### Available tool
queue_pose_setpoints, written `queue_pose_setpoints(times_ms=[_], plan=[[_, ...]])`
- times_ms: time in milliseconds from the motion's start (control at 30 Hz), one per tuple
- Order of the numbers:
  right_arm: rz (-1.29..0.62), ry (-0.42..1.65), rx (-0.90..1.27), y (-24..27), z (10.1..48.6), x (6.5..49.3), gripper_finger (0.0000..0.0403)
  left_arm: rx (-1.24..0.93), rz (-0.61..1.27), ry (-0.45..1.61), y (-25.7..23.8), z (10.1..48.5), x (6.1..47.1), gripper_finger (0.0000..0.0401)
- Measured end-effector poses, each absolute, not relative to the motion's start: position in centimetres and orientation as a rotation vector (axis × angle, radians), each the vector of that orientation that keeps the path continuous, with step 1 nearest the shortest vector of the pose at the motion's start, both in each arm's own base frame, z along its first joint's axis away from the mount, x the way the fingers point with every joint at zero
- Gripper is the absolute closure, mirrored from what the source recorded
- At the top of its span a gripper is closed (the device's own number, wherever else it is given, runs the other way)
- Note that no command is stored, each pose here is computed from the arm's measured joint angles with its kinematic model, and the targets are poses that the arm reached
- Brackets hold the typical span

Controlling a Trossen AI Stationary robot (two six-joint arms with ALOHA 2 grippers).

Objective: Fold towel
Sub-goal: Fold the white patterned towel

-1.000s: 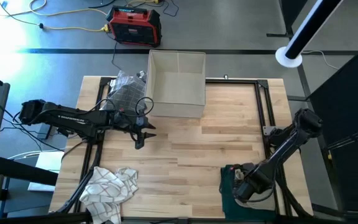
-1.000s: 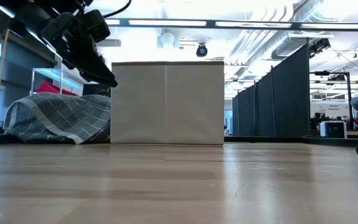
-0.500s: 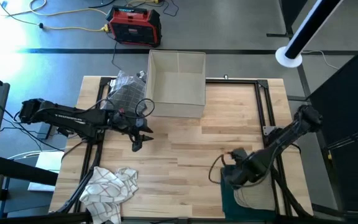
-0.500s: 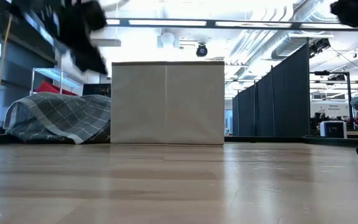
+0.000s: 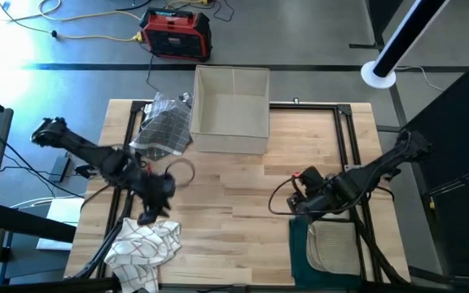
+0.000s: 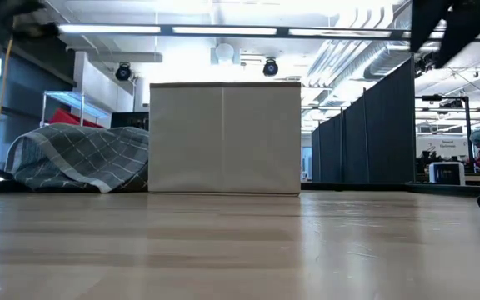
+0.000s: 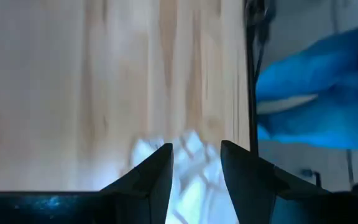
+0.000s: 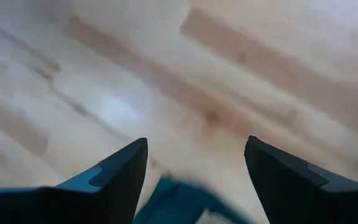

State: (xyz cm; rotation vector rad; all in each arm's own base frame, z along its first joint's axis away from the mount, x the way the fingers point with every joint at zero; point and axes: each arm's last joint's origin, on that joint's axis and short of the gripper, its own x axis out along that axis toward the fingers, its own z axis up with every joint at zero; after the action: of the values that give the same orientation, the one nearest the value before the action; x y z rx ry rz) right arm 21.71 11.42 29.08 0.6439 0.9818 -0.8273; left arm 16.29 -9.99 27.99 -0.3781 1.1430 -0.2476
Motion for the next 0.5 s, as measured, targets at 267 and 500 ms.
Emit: queue_pose_setpoints(times_ms=[267,500], plan=[[-0.859,0.943,0.482,11.0,29.0,21.4,0.0149,-0.256,-0.160,1.400,-14.6,23.8,15.8,0.0275],[-0.811,0.971,0.358,10.9,29.0,21.4,0.0149,-0.096,-0.317,1.423,-16.5,21.8,16.9,0.0245]])
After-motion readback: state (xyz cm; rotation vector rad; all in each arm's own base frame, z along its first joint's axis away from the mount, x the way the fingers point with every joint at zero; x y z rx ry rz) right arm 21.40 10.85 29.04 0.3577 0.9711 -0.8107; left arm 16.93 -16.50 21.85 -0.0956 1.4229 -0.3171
